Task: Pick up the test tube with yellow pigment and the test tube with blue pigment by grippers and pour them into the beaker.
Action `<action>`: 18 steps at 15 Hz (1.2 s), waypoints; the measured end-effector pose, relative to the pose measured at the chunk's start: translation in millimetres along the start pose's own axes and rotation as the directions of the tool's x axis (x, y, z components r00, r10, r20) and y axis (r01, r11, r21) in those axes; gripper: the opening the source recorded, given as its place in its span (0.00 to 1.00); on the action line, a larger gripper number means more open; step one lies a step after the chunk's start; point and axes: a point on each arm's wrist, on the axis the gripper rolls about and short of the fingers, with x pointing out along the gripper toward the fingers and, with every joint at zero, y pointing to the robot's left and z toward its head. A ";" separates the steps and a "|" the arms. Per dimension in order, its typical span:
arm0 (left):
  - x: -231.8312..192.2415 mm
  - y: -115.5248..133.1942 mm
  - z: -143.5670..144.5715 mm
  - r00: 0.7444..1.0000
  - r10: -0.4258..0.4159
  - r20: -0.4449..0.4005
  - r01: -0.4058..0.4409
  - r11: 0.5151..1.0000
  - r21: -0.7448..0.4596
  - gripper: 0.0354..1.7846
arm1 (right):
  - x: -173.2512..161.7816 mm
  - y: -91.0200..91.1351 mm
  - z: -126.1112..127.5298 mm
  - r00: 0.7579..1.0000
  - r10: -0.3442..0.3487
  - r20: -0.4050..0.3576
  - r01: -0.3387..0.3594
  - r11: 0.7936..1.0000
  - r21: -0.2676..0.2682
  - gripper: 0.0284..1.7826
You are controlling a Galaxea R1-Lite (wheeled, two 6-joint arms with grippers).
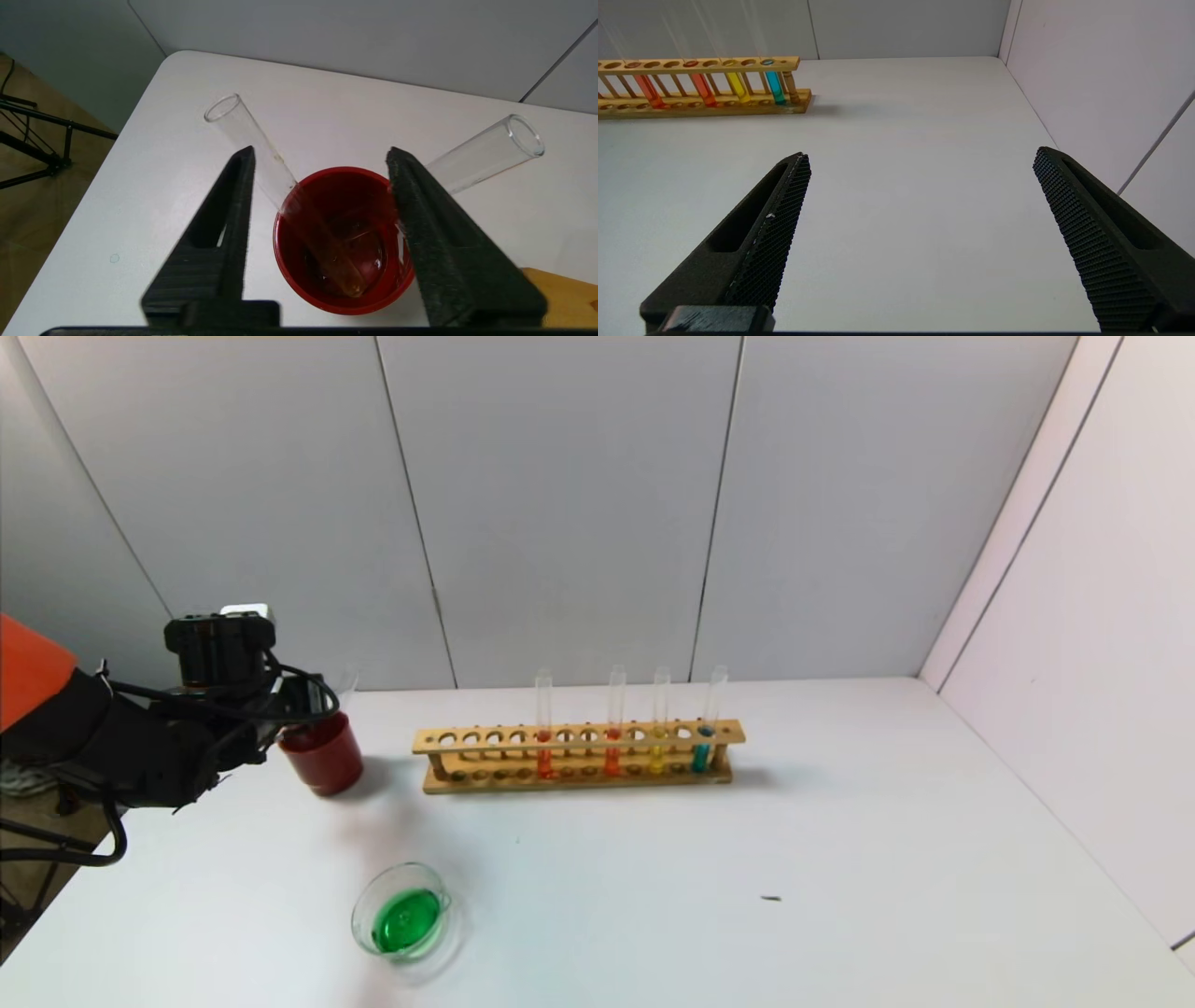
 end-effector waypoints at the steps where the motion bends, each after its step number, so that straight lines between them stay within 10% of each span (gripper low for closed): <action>1: -1.6 0.3 3.5 1.000 0.000 0.009 0.000 1.000 0.001 0.69 | 0.0 0.0 0.0 1.000 0.000 0.000 0.000 1.000 0.000 0.98; 6: -18.9 2.4 27.6 0.997 -0.007 0.070 0.005 1.000 0.029 0.96 | 0.0 0.0 0.0 1.000 0.000 0.000 0.000 1.000 0.000 0.98; 18: -120.1 31.9 69.9 0.983 0.002 0.181 -0.005 1.000 0.016 0.98 | 0.0 0.0 0.0 1.000 0.000 0.000 0.000 1.000 0.000 0.98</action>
